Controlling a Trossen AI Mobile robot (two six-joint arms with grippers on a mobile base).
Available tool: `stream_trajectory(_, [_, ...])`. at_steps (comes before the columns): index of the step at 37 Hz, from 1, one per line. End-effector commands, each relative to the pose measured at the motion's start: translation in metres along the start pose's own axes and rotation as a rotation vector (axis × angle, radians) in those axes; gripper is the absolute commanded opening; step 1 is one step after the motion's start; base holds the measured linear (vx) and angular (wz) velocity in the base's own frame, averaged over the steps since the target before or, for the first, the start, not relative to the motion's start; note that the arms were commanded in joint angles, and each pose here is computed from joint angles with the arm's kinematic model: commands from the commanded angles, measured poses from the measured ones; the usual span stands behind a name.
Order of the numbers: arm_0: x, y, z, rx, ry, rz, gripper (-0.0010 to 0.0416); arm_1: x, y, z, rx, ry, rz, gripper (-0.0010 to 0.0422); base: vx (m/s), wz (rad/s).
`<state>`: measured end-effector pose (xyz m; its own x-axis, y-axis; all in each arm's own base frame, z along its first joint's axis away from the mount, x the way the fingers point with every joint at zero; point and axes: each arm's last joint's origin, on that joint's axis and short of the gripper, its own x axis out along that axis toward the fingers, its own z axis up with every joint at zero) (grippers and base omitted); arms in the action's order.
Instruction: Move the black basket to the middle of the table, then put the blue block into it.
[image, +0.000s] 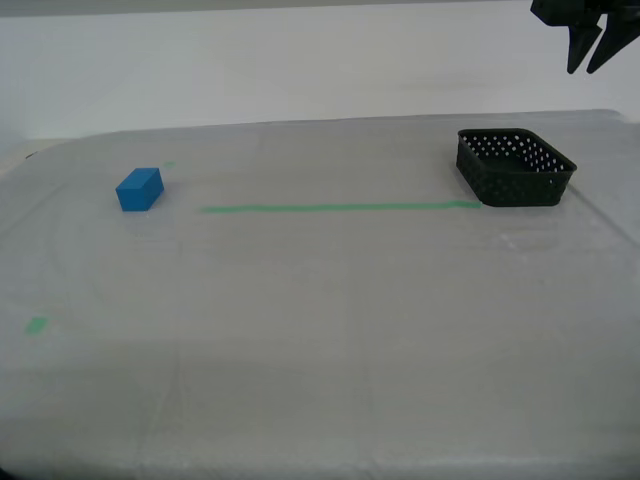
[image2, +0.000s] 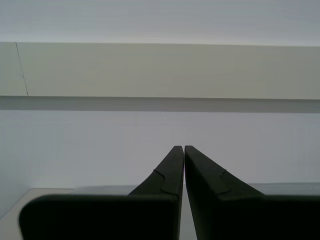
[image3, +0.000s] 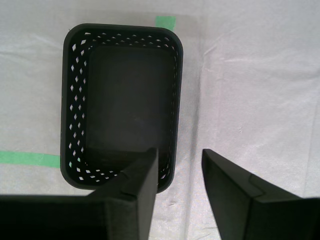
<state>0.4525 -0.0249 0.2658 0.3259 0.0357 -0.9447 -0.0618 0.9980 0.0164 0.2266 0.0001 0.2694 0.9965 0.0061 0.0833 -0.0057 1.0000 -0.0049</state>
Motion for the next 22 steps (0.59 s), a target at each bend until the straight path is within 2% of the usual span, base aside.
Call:
stream_trajectory(1, [0.0,0.0,0.0002,0.0,-0.001,-0.005,0.0168,0.0,-0.0001,0.0007,0.001,-0.006,0.0,0.0,0.0,0.0])
stream_trajectory(15, [0.0001,-0.0005,0.0003,0.0,-0.003,-0.015,0.0354,0.0,-0.0001,0.0007,0.001,-0.006,0.0,0.0,0.0,0.0])
stream_trajectory(19, [0.0001,-0.0005,0.0003,0.0,-0.002,-0.017,0.0393,0.0,-0.0001,0.0007,0.001,-0.006,0.0,0.0,0.0,0.0])
stream_trajectory(22, [0.0001,-0.0007,0.0004,-0.001,-0.002,-0.028,0.0402,0.0,-0.0001,0.0007,0.001,-0.006,0.0,0.0,0.0,0.0])
